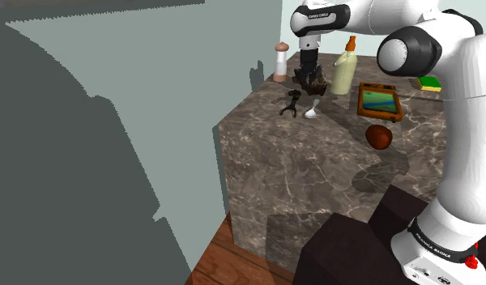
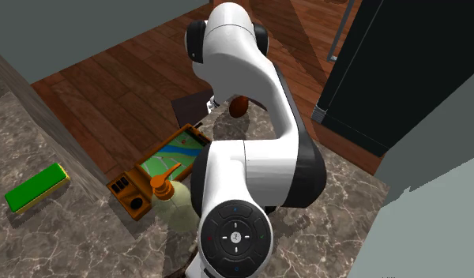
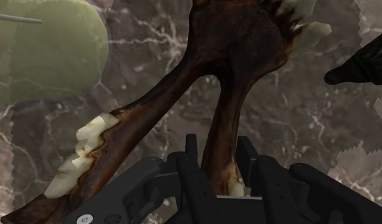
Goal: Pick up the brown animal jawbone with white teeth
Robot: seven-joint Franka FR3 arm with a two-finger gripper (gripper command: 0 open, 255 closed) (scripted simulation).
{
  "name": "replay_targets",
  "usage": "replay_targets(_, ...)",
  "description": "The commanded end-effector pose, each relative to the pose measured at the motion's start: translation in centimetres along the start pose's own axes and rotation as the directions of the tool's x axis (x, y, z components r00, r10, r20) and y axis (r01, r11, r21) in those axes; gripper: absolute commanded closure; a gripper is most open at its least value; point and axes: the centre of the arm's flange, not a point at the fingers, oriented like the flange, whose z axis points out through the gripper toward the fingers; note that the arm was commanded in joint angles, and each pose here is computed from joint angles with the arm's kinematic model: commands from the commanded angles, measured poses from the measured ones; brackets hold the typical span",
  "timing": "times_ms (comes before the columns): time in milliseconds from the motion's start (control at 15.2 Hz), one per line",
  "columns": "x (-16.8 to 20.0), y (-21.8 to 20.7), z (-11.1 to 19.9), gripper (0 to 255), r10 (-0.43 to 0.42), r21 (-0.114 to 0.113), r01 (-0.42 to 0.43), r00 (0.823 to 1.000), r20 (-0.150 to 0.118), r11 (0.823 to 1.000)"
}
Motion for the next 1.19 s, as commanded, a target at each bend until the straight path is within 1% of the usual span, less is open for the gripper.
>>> replay_targets(0,0.0,0.0,0.1,255,0.001,0.000,-0.001,1.000,0.001,1.000)
replay_targets(66,0.0,0.0,0.1,255,0.001,0.000,-0.001,1.000,0.001,1.000)
replay_targets(1056,-1.2,0.0,-7.7,255,0.000,0.000,0.000,1.000,0.001,1.000)
replay_targets(1122,-1.2,0.0,-7.8,255,0.001,0.000,-0.001,1.000,0.001,1.000)
